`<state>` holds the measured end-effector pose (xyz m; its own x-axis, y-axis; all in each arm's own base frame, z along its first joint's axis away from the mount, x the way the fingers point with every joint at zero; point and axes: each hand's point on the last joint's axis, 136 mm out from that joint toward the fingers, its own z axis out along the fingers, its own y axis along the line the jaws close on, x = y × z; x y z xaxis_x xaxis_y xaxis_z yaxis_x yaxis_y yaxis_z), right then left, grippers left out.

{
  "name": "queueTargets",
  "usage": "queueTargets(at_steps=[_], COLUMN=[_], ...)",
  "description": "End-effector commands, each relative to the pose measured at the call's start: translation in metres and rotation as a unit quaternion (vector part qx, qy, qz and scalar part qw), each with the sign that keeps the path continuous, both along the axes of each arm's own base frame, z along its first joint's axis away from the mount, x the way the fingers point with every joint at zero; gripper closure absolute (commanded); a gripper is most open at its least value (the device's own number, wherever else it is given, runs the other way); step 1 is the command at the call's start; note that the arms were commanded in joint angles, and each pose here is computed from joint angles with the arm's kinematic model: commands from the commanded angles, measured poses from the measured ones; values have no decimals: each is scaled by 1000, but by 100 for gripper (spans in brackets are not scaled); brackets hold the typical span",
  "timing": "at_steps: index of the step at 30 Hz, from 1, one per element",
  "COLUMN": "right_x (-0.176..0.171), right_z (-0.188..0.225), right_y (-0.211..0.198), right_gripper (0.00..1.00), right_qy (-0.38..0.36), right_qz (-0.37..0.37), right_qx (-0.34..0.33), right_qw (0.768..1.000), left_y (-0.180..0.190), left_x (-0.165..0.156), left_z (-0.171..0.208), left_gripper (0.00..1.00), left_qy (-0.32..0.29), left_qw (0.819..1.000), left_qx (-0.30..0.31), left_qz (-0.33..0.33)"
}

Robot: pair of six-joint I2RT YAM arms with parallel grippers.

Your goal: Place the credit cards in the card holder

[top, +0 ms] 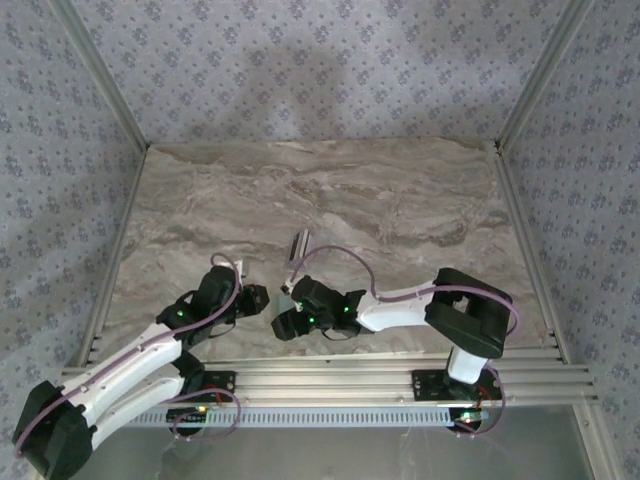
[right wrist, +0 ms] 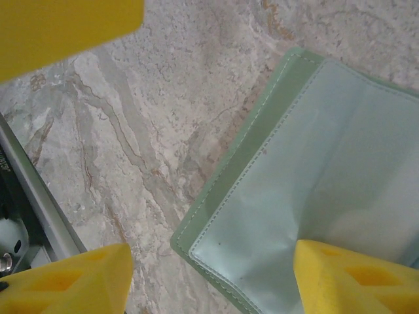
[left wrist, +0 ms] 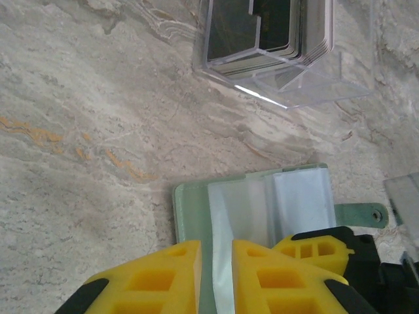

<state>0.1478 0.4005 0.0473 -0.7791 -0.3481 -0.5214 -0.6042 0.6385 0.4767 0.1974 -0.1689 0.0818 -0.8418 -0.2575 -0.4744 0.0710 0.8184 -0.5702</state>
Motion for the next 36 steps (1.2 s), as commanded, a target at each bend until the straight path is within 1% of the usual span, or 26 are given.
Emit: queueTargets(at_steps=[1, 4, 7, 11, 13, 19, 22, 29, 36], right_x=[9, 28, 57, 87, 99, 130, 142, 162, 172], right_z=[28, 45, 58, 66, 64, 60, 55, 32, 18], right_y=[-8, -22, -44, -62, -66, -72, -76, -91, -109], right_gripper=[31, 31, 33, 33, 32, 34, 35, 41, 48], right_qy=[-40, -60, -93, -100, -101, -89, -87, -71, -66], right_qz=[-3, -34, -90, -147, -159, -190, -198, -219, -231], right_qx=[-6, -21, -67, -100, -115, -116, -128, -156, -184], right_qw=[999, 997, 989, 979, 975, 971, 968, 961, 953], left_y=[-3, -3, -2, -2, -3, -9, -12, -20, -30], left_x=[2, 7, 12, 25, 33, 69, 88, 127, 146], left_z=[4, 9, 12, 19, 25, 30, 28, 15, -10], left_gripper=[80, 77, 73, 68, 65, 60, 60, 59, 60], left_qy=[-1, -7, -8, -14, -18, -13, -7, 6, 22], left_qw=[1000, 1000, 1000, 999, 999, 998, 997, 998, 999], left_qx=[-4, -7, -9, -26, -28, -48, -62, -56, -42], left_qz=[-5, -2, 7, 19, 24, 37, 42, 37, 20])
